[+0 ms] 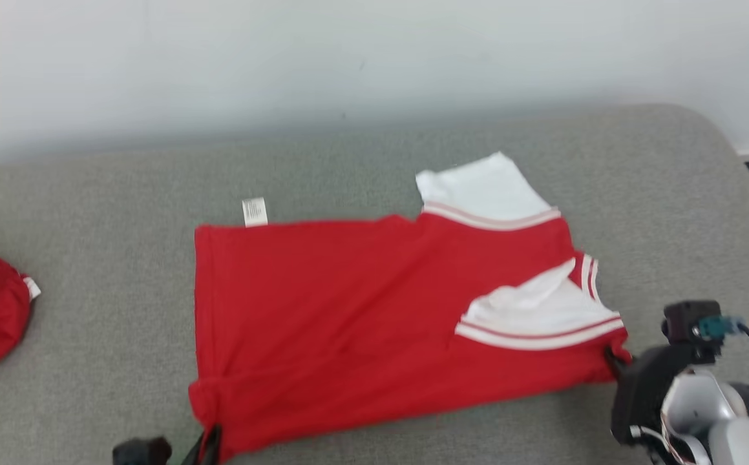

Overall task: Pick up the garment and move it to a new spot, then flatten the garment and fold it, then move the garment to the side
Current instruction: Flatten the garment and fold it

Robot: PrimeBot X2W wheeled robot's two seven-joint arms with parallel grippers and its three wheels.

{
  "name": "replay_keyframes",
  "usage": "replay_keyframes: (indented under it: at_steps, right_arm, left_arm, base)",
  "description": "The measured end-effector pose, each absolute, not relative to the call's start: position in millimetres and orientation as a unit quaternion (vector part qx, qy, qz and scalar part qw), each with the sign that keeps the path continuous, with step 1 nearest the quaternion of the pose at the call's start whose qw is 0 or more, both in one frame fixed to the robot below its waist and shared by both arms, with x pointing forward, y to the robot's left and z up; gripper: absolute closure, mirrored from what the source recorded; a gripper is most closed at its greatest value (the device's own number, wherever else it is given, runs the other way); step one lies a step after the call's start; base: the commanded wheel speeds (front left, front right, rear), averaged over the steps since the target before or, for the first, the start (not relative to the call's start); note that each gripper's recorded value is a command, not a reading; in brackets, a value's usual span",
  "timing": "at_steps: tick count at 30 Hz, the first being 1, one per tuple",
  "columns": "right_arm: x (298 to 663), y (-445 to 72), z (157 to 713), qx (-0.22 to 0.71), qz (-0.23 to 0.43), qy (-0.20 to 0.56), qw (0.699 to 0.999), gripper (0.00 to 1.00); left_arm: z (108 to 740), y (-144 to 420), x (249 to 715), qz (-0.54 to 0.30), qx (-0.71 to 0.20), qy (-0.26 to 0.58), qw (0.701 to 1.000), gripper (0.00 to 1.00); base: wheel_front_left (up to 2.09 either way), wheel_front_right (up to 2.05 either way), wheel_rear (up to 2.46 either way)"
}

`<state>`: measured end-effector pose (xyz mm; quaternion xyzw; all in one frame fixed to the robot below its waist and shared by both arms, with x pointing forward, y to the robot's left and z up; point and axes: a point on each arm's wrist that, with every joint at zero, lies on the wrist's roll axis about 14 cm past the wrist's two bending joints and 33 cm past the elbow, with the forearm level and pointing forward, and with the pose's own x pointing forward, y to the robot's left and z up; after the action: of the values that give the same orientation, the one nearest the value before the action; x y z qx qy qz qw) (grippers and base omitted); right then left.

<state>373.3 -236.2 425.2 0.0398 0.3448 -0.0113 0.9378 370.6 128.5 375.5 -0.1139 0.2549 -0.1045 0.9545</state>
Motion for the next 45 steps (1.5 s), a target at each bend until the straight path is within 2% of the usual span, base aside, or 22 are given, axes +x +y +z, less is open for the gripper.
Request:
replay_keyframes:
  at_steps: [10,11,12,13,19,25,33,37,40,45]
  right_arm:
    - [311.6,-240.5,427.0,0.056,-0.024,0.357,0.932,0.99]
    - [309.4,-238.2,424.3,0.058,-0.022,0.362,0.930,0.69]
    - [307.7,-235.6,421.5,0.062,-0.019,0.366,0.928,0.20]
    - [306.3,-234.5,418.7,0.067,-0.020,0.370,0.927,0.00]
    - [305.1,-237.3,417.0,0.058,-0.021,0.374,0.925,0.00]
    - [327.0,-258.6,452.1,0.029,-0.037,0.325,0.945,0.00]
    - [376.3,-253.8,492.6,0.015,-0.024,0.267,0.963,0.00]
    - [396.1,-242.6,498.5,0.005,-0.006,0.258,0.966,0.00]
    - [418.3,-228.3,498.4,-0.007,0.017,0.253,0.967,0.00]
    - [432.8,-220.5,491.3,-0.009,0.028,0.255,0.966,0.00]
  left_arm:
    - [380.1,140.9,334.1,-0.101,-0.104,0.267,0.953,1.00]
    - [380.1,140.4,333.1,-0.101,-0.104,0.267,0.953,1.00]
    - [379.6,140.7,332.1,-0.099,-0.105,0.268,0.952,0.71]
    - [378.4,140.6,330.6,-0.099,-0.105,0.270,0.952,0.00]
    - [375.5,148.8,329.3,-0.076,-0.114,0.275,0.952,0.00]
    - [386.3,179.5,344.4,-0.049,-0.081,0.255,0.962,0.00]
    - [434.4,160.7,422.7,-0.100,-0.031,0.206,0.973,0.00]
    - [441.7,150.3,452.5,-0.113,-0.016,0.213,0.970,0.00]
    - [448.0,145.3,492.8,-0.112,-0.014,0.220,0.969,0.00]
    - [431.4,153.1,515.2,-0.106,0.008,0.249,0.963,0.00]
  base:
    - [0.00,0.00,0.00]
    - [0.00,0.00,0.00]
    - [0.00,0.00,0.00]
    - [0.00,0.00,0.00]
    - [0.00,0.00,0.00]
    - [0.00,0.00,0.00]
    - [0.00,0.00,0.00]
    - [0.00,0.00,0.00]
    - [0.00,0.00,0.00]
    - [0.00,0.00,0.00]
